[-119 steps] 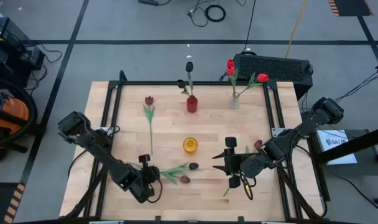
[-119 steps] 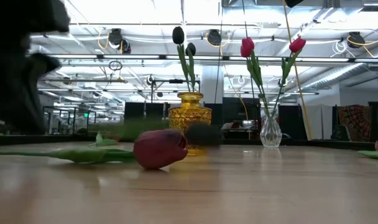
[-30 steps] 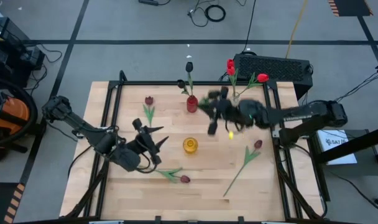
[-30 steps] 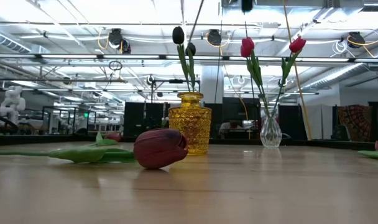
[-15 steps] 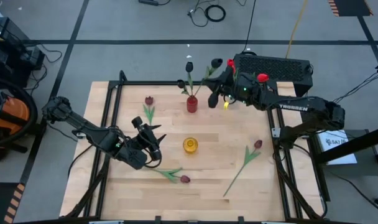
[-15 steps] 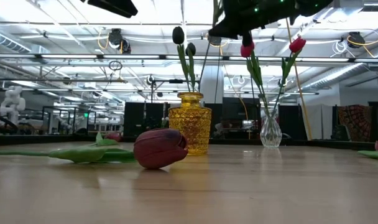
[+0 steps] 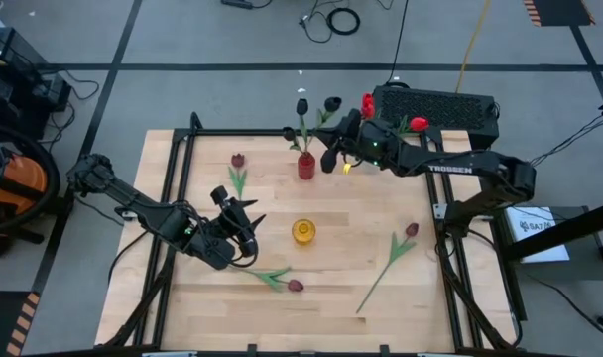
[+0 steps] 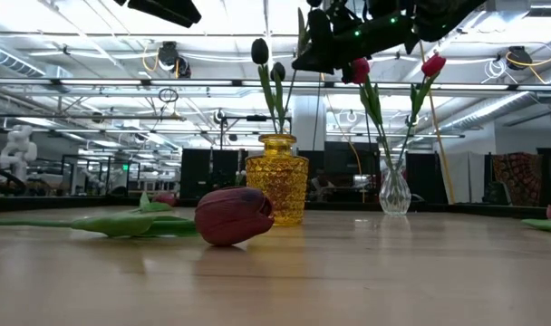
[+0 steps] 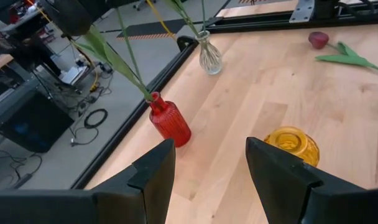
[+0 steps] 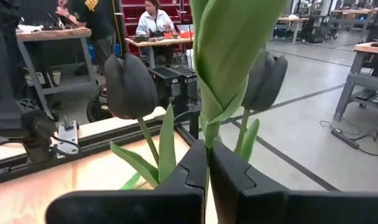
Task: Sort flowers into vase by color
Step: Put the black flower into the red vase
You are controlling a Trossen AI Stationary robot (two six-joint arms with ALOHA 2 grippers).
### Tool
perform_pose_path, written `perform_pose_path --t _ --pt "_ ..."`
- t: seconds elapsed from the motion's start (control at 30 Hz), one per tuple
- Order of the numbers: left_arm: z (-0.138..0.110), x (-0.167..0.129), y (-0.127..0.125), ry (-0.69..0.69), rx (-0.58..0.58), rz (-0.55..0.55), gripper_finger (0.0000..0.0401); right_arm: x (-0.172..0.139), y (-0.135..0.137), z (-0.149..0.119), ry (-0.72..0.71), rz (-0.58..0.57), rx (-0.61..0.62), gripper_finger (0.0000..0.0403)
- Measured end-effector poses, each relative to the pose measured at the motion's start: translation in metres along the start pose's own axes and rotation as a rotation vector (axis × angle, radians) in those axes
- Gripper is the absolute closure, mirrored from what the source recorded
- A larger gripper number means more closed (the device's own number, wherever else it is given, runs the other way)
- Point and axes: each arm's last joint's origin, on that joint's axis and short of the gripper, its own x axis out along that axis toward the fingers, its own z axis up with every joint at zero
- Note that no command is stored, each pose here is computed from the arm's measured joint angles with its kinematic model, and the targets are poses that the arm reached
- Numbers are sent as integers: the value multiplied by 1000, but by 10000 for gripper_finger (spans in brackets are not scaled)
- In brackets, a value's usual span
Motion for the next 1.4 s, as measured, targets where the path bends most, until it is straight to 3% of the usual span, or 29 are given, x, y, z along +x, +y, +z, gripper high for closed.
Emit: perform_pose_path --t 0.33,0.9,1.4 --pt "0 0 0 0 -1 -1 198 13 -1 -16 44 -8 8 401" --pt "0 0 0 1 1 0 198 -6 -2 6 -9 -5 -24 401" --pt "1 0 0 -4 -6 -2 198 -3 -2 -3 54 -9 -7 394"
